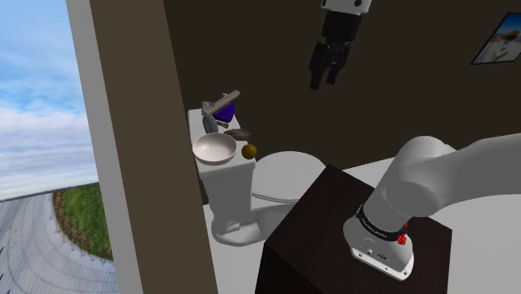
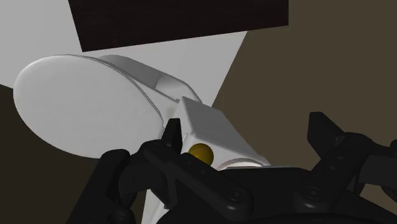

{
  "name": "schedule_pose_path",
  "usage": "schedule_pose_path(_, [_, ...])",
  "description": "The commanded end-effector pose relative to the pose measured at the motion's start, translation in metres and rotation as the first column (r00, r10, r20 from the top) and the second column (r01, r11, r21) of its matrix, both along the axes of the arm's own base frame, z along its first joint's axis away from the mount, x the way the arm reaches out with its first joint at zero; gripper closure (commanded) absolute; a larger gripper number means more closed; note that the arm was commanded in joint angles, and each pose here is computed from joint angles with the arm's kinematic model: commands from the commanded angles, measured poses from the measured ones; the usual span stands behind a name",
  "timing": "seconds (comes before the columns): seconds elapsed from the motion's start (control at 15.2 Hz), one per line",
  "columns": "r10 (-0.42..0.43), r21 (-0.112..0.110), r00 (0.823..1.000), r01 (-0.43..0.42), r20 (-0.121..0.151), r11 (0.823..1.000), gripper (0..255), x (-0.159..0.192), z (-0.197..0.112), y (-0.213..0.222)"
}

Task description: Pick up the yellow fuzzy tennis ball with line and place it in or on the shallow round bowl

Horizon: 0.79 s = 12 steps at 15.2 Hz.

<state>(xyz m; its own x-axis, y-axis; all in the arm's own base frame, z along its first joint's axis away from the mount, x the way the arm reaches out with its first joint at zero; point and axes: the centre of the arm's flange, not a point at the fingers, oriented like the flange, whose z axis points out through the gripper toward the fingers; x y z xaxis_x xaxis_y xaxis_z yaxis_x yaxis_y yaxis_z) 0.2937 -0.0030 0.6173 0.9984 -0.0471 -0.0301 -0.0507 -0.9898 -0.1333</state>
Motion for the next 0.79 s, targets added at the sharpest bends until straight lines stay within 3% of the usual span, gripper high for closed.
schedule_pose_path(0.0, [0.000, 0.000, 1.000, 0.000, 0.000, 1.000, 0, 0.000, 0.000, 0.000])
schedule_pose_path(0.73, [0.015, 0.028, 0.998, -0.013, -0.064, 1.000, 0, 0.103, -0.112, -0.020])
